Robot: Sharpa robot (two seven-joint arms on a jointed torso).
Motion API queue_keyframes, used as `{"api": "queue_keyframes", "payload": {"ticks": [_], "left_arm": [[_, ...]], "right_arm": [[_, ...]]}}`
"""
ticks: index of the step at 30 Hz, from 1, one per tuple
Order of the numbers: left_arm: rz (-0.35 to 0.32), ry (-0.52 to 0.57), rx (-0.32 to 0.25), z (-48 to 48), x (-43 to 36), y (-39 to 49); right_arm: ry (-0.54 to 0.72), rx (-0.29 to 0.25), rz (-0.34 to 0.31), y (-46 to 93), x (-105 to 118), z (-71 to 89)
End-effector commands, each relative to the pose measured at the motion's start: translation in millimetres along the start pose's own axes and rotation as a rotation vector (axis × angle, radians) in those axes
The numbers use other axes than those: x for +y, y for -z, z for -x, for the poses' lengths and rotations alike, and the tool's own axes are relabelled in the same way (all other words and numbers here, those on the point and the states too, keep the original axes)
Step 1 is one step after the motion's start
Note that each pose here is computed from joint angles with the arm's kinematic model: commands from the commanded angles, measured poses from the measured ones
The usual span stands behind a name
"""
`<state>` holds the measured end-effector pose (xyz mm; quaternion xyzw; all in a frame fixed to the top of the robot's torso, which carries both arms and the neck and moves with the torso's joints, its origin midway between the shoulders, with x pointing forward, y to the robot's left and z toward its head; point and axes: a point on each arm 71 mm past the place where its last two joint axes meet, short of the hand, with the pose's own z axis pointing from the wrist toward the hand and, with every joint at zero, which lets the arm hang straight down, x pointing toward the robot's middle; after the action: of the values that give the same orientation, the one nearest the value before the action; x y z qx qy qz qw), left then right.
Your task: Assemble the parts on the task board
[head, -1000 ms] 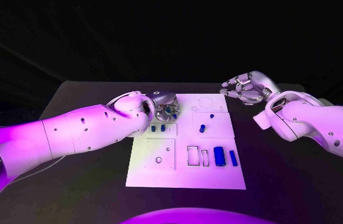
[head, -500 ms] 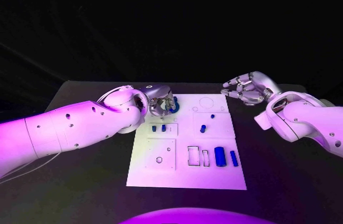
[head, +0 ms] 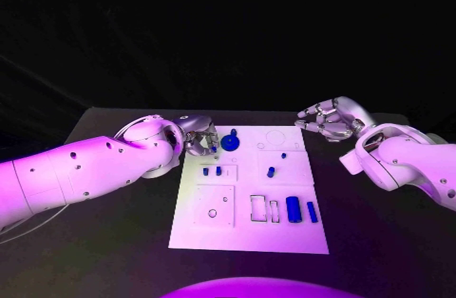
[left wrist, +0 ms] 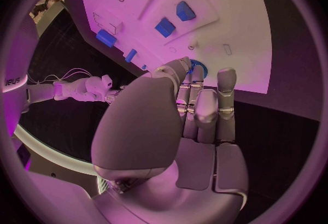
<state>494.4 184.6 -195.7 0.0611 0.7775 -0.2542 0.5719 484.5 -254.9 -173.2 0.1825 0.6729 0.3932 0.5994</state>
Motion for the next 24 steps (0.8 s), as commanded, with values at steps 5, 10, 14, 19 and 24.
{"api": "queue_keyframes", "payload": {"ticks": [5, 10, 14, 19, 24], "left_arm": [[0.009, 0.010, 0.035, -2.9, 3.1, 2.2], [0.009, 0.013, 0.038, -4.0, 3.3, 1.8], [0.007, 0.016, 0.041, -6.0, 2.5, 0.5], [0.007, 0.017, 0.045, -8.3, 2.1, -1.2], [0.009, 0.017, 0.053, -9.6, 2.0, -2.2]], "right_arm": [[0.006, 0.007, 0.011, 0.2, 0.3, -0.9], [0.005, 0.008, 0.012, 0.2, 0.4, -1.3], [0.005, 0.008, 0.012, 0.1, 0.7, -1.7], [0.004, 0.009, 0.013, 0.2, 1.0, -1.9], [0.004, 0.009, 0.012, 0.3, 1.1, -2.0]]}}
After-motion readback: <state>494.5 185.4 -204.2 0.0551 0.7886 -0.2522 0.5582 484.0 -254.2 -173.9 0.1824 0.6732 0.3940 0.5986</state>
